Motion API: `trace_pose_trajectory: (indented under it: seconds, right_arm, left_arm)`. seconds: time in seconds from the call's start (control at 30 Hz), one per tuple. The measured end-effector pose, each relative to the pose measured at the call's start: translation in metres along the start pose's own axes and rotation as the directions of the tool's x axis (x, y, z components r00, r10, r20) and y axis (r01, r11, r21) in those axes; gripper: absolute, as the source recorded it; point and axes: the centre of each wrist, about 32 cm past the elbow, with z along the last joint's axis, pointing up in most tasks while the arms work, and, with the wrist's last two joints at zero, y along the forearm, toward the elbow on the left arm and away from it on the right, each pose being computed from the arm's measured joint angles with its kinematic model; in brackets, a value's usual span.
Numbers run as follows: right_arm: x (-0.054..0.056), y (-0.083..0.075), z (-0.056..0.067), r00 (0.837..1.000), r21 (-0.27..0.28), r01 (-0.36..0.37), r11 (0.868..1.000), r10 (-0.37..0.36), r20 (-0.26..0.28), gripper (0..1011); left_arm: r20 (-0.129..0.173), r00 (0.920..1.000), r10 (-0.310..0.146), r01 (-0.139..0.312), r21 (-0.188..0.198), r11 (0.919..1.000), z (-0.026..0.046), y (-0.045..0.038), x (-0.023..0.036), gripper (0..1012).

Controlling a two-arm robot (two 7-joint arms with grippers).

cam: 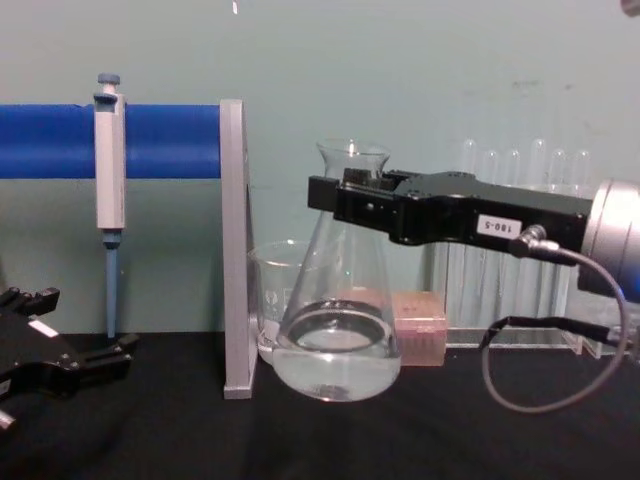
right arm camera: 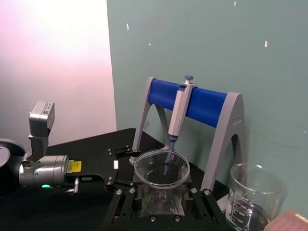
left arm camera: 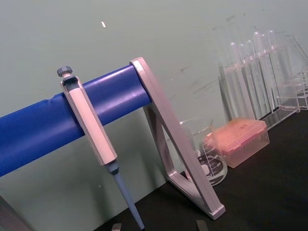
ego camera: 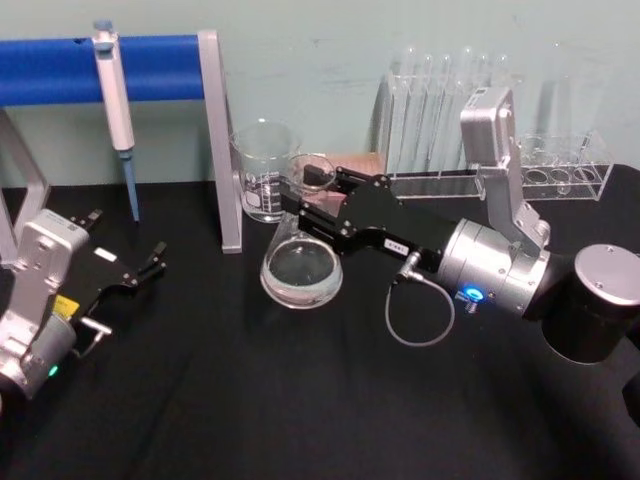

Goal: Grasp the erlenmeyer flask with one hand, shake it three times, then place it back.

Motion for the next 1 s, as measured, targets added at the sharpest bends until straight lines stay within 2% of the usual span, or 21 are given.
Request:
trace_pose_trajectory:
  seconds: [1.0]
  right_arm:
    - [0.01, -0.003, -0.025, 0.999, -0.074, -0.034, 0.997, 0.031, -0.035, 456]
  left_arm:
    - [0.0, 1.0, 0.0, 0.0, 0.0, 1.0, 0.0, 0.0, 0.0, 1001]
